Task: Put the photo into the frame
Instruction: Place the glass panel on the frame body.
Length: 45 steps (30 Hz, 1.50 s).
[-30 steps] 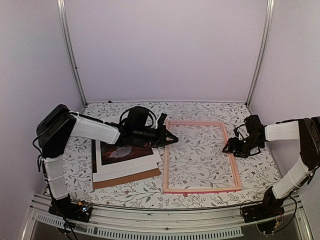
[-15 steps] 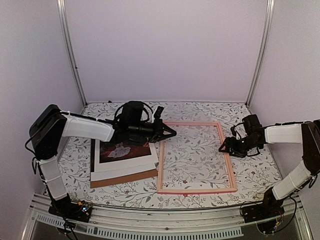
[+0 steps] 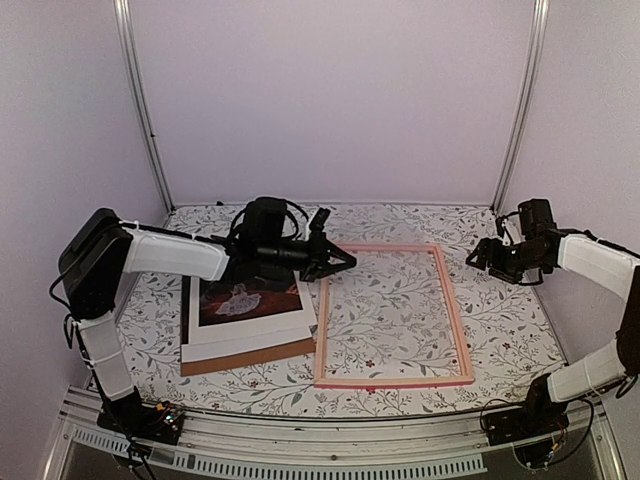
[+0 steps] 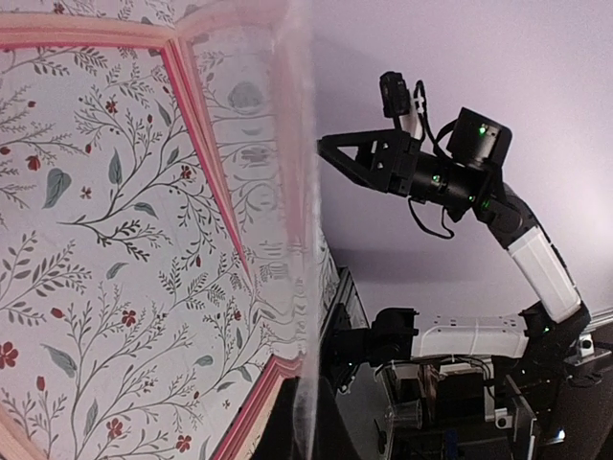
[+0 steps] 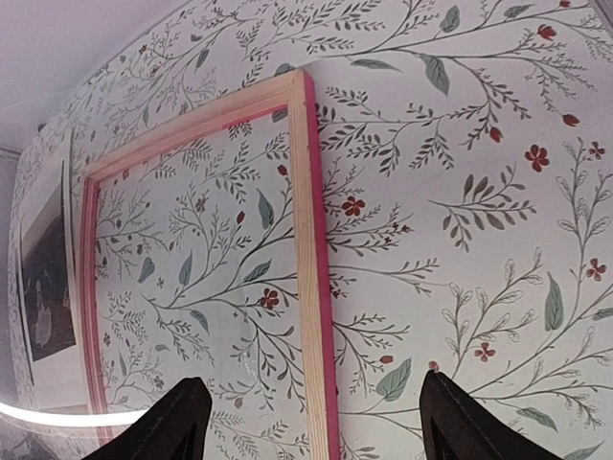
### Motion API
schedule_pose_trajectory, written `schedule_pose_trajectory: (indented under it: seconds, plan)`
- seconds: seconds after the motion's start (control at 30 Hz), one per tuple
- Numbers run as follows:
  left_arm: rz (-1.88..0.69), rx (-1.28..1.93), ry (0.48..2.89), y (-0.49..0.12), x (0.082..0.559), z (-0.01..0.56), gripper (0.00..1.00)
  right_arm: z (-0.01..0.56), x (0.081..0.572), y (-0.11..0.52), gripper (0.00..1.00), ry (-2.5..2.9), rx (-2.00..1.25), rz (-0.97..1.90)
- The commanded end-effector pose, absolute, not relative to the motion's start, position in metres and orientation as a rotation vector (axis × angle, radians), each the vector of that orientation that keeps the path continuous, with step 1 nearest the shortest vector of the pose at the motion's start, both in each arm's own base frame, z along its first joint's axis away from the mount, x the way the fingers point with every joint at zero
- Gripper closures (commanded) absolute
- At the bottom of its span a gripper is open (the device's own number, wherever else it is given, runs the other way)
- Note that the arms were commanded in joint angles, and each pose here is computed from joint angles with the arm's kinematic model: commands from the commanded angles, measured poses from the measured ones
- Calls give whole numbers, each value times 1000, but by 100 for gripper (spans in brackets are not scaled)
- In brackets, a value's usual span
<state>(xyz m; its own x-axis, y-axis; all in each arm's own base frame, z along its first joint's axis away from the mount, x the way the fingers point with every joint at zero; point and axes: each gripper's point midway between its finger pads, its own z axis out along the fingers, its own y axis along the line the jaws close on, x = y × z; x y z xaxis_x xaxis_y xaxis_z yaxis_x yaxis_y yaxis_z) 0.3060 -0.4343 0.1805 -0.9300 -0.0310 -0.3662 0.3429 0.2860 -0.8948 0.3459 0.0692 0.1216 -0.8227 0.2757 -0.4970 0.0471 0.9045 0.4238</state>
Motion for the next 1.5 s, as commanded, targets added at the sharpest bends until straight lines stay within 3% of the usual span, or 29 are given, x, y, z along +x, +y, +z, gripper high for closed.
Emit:
schedule_pose_trajectory:
  seconds: [0.0,0.37,0.93,1.47]
  plan:
    - [-1794,346,2087,-446,311,230,100,147,349,33,21,2440,306,450]
    - [-1910,353,2023,-471,311,245,100,153,350,14,21,2429,340,418]
    - [-1731,215,2375,-467,307,111,100,142,349,15,21,2454,343,445]
    - [-1489,198,2451,-446,314,83,100,123,344,23,22,2494,336,495]
